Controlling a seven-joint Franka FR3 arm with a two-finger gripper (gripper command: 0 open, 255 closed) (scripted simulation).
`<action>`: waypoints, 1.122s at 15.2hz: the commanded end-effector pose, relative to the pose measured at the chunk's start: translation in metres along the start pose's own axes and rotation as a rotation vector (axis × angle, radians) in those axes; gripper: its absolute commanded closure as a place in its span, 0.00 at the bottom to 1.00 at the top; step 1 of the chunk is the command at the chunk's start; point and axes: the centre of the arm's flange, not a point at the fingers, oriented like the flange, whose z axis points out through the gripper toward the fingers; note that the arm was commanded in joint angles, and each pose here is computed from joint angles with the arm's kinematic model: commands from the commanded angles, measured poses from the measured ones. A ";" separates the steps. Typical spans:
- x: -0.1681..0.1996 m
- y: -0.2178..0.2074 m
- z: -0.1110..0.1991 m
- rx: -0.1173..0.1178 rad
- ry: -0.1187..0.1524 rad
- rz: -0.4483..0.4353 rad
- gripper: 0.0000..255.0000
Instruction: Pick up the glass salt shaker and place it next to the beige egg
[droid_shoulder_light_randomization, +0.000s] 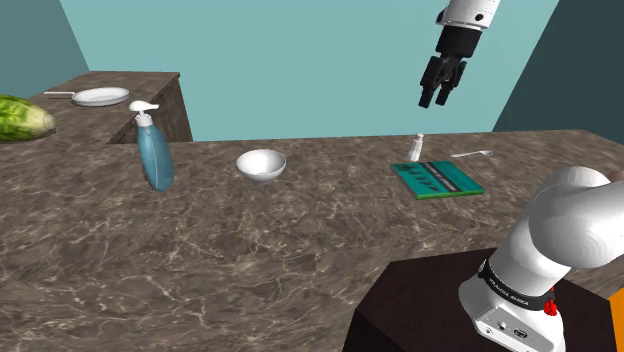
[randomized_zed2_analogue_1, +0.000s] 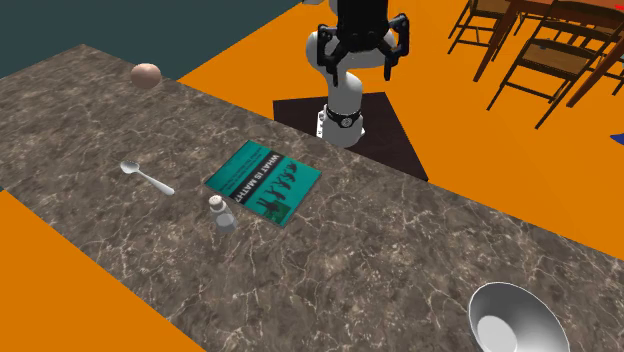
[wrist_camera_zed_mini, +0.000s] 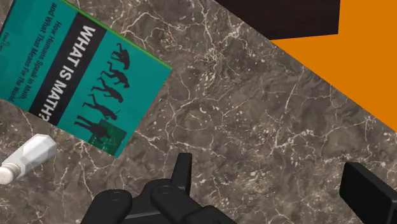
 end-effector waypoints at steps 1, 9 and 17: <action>0.009 0.023 0.011 -0.002 -0.002 0.000 0.00; 0.045 0.113 0.052 -0.009 -0.014 0.006 0.00; 0.079 0.203 0.094 -0.016 -0.025 0.012 0.00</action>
